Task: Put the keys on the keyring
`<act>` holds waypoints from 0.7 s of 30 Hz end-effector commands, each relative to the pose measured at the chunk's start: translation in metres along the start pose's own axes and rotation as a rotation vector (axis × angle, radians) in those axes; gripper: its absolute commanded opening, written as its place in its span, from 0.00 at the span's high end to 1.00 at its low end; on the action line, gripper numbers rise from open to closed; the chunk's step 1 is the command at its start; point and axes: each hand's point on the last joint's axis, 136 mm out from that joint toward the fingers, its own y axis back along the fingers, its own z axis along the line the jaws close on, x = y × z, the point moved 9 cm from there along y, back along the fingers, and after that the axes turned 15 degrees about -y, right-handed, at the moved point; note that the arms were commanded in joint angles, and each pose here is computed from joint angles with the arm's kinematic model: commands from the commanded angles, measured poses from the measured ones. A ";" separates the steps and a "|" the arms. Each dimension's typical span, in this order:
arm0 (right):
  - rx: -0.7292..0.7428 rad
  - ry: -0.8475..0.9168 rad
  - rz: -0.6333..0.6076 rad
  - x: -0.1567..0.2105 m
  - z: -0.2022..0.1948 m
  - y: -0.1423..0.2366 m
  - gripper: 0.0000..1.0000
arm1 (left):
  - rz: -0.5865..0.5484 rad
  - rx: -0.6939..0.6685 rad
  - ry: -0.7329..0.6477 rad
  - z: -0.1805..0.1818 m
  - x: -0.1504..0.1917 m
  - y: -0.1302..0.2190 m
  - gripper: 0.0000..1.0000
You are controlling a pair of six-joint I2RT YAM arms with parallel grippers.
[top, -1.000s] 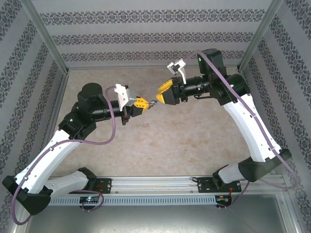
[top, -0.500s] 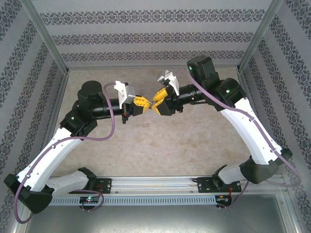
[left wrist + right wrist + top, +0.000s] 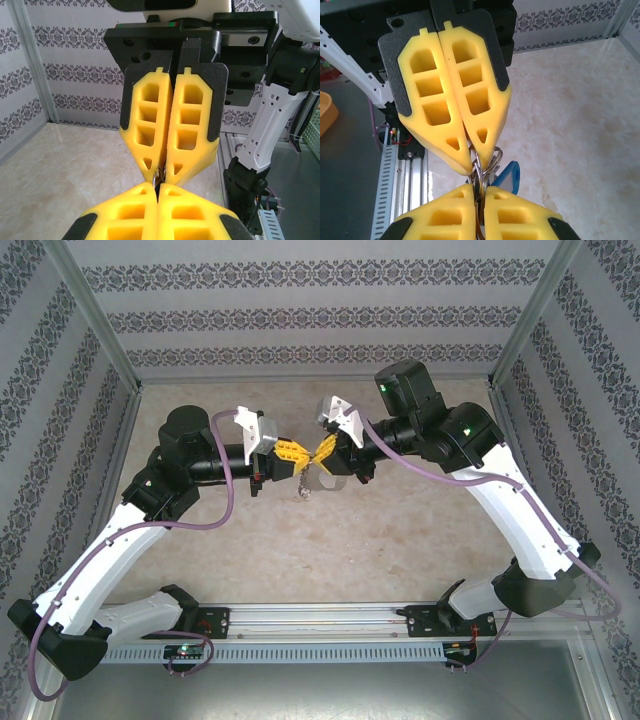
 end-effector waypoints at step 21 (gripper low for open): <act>0.322 0.128 0.057 0.000 -0.006 0.001 1.00 | 0.044 -0.086 -0.085 0.012 -0.010 0.007 0.68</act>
